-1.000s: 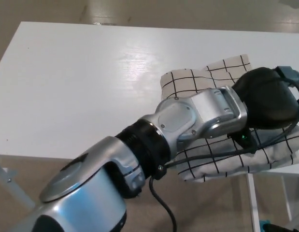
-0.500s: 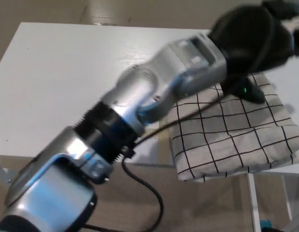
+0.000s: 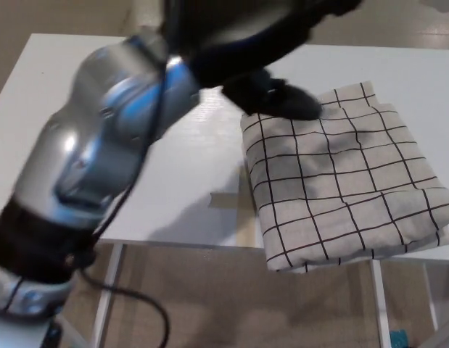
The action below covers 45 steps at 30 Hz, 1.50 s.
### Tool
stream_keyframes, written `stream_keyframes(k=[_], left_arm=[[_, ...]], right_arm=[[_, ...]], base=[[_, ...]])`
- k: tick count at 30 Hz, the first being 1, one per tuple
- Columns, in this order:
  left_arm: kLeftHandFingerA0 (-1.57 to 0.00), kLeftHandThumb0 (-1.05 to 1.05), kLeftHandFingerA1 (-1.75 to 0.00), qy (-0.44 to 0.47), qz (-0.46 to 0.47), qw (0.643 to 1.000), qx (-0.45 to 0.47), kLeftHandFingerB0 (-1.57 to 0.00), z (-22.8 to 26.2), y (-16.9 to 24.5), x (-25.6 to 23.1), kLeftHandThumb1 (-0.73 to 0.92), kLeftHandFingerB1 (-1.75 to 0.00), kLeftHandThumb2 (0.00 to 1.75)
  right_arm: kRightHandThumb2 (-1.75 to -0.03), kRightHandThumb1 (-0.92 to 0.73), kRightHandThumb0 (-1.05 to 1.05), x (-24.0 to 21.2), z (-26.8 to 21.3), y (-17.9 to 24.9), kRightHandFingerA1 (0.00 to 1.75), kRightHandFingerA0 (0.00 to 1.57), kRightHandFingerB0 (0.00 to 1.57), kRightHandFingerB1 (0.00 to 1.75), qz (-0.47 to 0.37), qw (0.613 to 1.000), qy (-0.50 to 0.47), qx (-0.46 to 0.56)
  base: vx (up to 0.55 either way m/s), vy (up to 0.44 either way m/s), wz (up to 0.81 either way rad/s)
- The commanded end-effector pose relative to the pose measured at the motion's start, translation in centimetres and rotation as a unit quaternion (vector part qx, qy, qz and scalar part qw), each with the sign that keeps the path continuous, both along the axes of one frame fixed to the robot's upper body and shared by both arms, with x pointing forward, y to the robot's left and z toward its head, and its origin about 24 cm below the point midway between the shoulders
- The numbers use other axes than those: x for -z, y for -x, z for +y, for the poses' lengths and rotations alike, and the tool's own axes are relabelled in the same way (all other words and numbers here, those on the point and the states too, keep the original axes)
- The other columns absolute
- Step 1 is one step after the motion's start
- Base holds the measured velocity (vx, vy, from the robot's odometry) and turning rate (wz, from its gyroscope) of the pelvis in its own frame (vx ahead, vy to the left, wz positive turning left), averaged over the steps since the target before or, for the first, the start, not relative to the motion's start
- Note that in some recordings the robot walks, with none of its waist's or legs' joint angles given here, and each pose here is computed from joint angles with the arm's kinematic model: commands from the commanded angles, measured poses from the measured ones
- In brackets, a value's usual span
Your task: Use the left hand to fold a white towel with checkered patterns in half.
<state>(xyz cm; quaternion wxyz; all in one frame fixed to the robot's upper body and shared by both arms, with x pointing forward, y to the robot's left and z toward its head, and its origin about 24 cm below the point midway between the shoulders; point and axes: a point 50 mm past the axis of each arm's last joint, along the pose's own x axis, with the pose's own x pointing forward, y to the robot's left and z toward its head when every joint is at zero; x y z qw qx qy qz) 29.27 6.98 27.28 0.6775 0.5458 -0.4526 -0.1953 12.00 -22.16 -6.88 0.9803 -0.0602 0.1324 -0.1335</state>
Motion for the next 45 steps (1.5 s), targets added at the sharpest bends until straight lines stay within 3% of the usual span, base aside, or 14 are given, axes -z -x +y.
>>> stream_keyframes(k=[1, 6, 12, 13, 19, 22, 23, 24, 27, 29, 30, 33, 37, 45], left_arm=[[-0.08, -0.7, -0.35, 0.128, 0.184, 0.964, 0.142, -0.17, 11.4, 11.7, 1.7, 0.42, -0.37, 0.72], [-0.08, -0.63, -0.35, 0.182, 0.292, 0.93, 0.129, -0.25, 14.9, 14.3, 4.4, 0.39, -0.39, 0.7], [-0.27, -0.63, -0.4, 0.26, 0.398, 0.872, 0.115, -0.34, 17.8, 16.7, 7.9, 0.38, -0.4, 0.69], [-0.36, -0.57, -0.34, 0.285, 0.422, 0.855, 0.102, -0.43, 18.5, 17.3, 9.3, 0.43, -0.34, 0.54], [-0.4, -0.63, -0.38, 0.313, 0.474, 0.82, 0.066, -0.5, 19.6, 18.8, 11.8, 0.38, -0.38, 0.58], [-0.55, -0.59, -0.39, 0.32, 0.517, 0.793, 0.046, -0.61, 20.1, 19.7, 13.4, 0.39, -0.39, 0.54], [-0.55, -0.61, -0.48, 0.322, 0.534, 0.781, 0.036, -0.6, 20.3, 20.0, 14.1, 0.35, -0.48, 0.71], [-0.76, -0.56, -0.45, 0.33, 0.562, 0.758, 0.016, -0.78, 20.8, 20.1, 15.4, 0.4, -0.44, 0.53], [-0.83, -0.55, -0.48, 0.346, 0.597, 0.723, -0.012, -0.85, 21.5, 20.4, 17.6, 0.4, -0.47, 0.53], [-0.8, -0.61, -0.54, 0.354, 0.61, 0.708, -0.03, -0.86, 21.9, 20.6, 18.7, 0.33, -0.54, 0.64], [-0.85, -0.55, -0.5, 0.362, 0.623, 0.691, -0.056, -0.87, 22.4, 20.8, 20.2, 0.38, -0.48, 0.53], [-0.87, -0.56, -0.51, 0.367, 0.631, 0.677, -0.089, -0.8, 22.8, 21.1, 21.8, 0.38, -0.46, 0.53], [-0.83, -0.61, -0.57, 0.394, 0.656, 0.609, -0.21, -0.67, 24.3, 22.3, 27.5, 0.31, -0.49, 0.64], [-0.47, -0.65, -0.37, 0.38, 0.641, 0.573, -0.34, -0.44, 24.3, 22.1, 33.3, 0.42, -0.34, 0.54]], right_arm=[[-0.61, -0.71, -0.33, -3.1, -3.1, 1.4, 0.68, 0.42, 0.65, 0.57, -0.032, 0.997, -0.032, 0.066], [-0.61, -0.7, -0.33, -4.6, -3.5, 0.8, 0.68, 0.42, 0.62, 0.57, -0.053, 0.997, -0.023, 0.06], [-0.61, -0.69, -0.35, -5.1, -3.6, 0.9, 0.66, 0.45, 0.62, 0.57, -0.056, 0.997, -0.005, 0.05], [-0.61, -0.69, -0.36, -5.2, -3.5, 1.0, 0.66, 0.45, 0.62, 0.56, -0.059, 0.997, -0.002, 0.048], [-0.61, -0.69, -0.35, -4.7, -3.0, 1.5, 0.66, 0.45, 0.63, 0.57, -0.049, 0.997, -0.014, 0.052], [-0.61, -0.69, -0.33, -4.1, -2.8, 2.1, 0.66, 0.45, 0.63, 0.57, -0.042, 0.998, -0.016, 0.049], [-0.61, -0.69, -0.33, -3.9, -2.8, 2.3, 0.66, 0.45, 0.63, 0.57, -0.039, 0.998, -0.016, 0.048], [-0.6, -0.68, -0.31, -3.9, -2.8, 2.5, 0.67, 0.46, 0.63, 0.57, -0.031, 0.998, -0.011, 0.046], [-0.6, -0.68, -0.31, -3.8, -2.7, 2.7, 0.67, 0.46, 0.63, 0.57, -0.019, 0.999, -0.011, 0.046], [-0.61, -0.69, -0.3, -3.6, -2.7, 2.8, 0.68, 0.46, 0.63, 0.57, -0.015, 0.999, -0.015, 0.046], [-0.61, -0.69, -0.3, -3.3, -2.7, 3.0, 0.67, 0.45, 0.63, 0.58, -0.01, 0.999, -0.02, 0.048], [-0.61, -0.69, -0.3, -3.0, -2.7, 3.2, 0.67, 0.45, 0.63, 0.58, -0.002, 0.999, -0.02, 0.05], [-0.6, -0.68, -0.29, -1.7, -2.4, 3.8, 0.65, 0.48, 0.66, 0.57, -0.005, 0.997, -0.026, 0.069], [-0.59, -0.66, -0.3, 1.7, -0.2, 5.8, 0.62, 0.52, 0.69, 0.56, 0.073, 0.994, -0.064, 0.053]], base=[[0.0, 0.0, 0.0], [0.0, 0.0, 0.0], [0.0, 0.0, 0.0], [0.0, 0.0, 0.0], [0.0, 0.0, 0.0], [0.0, 0.0, 0.0], [0.0, 0.0, 0.0], [0.0, 0.0, 0.0], [0.0, 0.0, 0.0], [0.0, 0.0, 0.0], [0.0, 0.0, 0.0], [0.0, 0.0, 0.0], [0.0, 0.0, 0.0], [0.0, 0.0, 0.0]])
